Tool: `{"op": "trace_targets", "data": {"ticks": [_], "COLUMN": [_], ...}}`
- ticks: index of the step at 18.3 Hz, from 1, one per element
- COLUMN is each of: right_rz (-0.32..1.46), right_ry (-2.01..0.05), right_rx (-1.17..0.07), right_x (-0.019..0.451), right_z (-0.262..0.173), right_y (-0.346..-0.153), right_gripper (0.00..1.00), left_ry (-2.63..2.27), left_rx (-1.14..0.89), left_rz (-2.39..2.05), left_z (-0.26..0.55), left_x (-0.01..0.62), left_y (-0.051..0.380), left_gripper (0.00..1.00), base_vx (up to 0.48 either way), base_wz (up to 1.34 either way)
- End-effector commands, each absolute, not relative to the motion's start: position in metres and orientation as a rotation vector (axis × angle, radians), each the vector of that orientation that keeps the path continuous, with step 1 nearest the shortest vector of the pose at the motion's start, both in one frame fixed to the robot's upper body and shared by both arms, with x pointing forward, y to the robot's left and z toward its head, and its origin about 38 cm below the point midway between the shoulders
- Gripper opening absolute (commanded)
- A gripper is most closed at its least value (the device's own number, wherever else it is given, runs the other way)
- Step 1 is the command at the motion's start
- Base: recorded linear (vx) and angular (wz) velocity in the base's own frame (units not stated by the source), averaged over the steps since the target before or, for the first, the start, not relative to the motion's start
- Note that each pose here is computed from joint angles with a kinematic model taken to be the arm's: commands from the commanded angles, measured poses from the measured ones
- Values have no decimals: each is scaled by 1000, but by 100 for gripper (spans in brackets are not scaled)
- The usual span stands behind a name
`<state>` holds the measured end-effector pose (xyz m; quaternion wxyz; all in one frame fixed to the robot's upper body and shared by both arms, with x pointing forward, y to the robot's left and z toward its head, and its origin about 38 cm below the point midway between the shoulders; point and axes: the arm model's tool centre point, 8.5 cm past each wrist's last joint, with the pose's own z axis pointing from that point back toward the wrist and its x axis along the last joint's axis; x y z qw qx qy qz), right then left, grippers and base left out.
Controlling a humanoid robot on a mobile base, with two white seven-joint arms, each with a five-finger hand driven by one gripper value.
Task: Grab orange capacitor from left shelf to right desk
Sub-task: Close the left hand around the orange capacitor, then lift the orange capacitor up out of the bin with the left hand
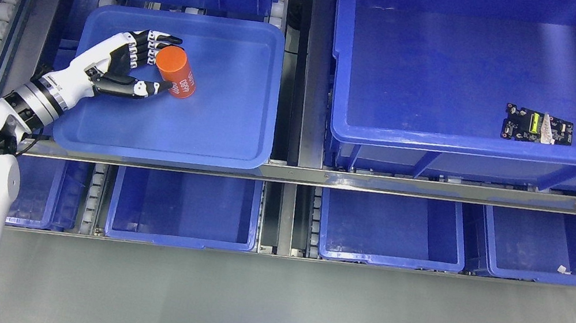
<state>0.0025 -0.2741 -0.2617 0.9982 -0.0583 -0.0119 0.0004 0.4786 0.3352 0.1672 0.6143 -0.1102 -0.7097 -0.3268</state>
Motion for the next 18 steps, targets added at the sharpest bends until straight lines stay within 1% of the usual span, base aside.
{"op": "trace_targets", "data": {"ticks": [1, 2, 3, 5, 7, 9, 12, 15, 18], "right_rz": [-6, -6, -6, -7, -6, -6, -6, -6, -6], "right_ry": [-22, -22, -22, -21, -22, -22, -22, -22, -22], "right_rx": [-134, -134, -134, -134, -134, -134, -134, -134, -134], "right_x": [-4, -4, -4, -4, -4, -4, -4, -4, -4], "right_z": [-261, -261, -261, -261, -261, -261, -261, -261, -261], "right_y": [-285, -285, -285, -285, -285, -285, -285, -285, -285], "right_gripper": [100, 100, 100, 100, 100, 100, 100, 100, 100], "left_ry": [-1706, -1728, -1734, -1752, -1838, -1952, -2117, -2271, -2361], "left_rx": [-257, -260, -259, -263, -300, -326, -382, -243, -117], "left_rz": [-672, -661, -655, -635, -551, -463, -330, -253, -21], "left_z": [166, 167, 167, 169, 180, 199, 220, 266, 300], "left_x": [479, 478, 478, 478, 480, 474, 462, 451, 452], "left_y": [340, 339, 339, 339, 335, 340, 329, 342, 333], "left_gripper": [19, 15, 15, 15, 15, 15, 18, 23, 37], "base_vx": [0, 0, 0, 0, 0, 0, 0, 0, 0], "base_wz": [0, 0, 0, 0, 0, 0, 0, 0, 0]}}
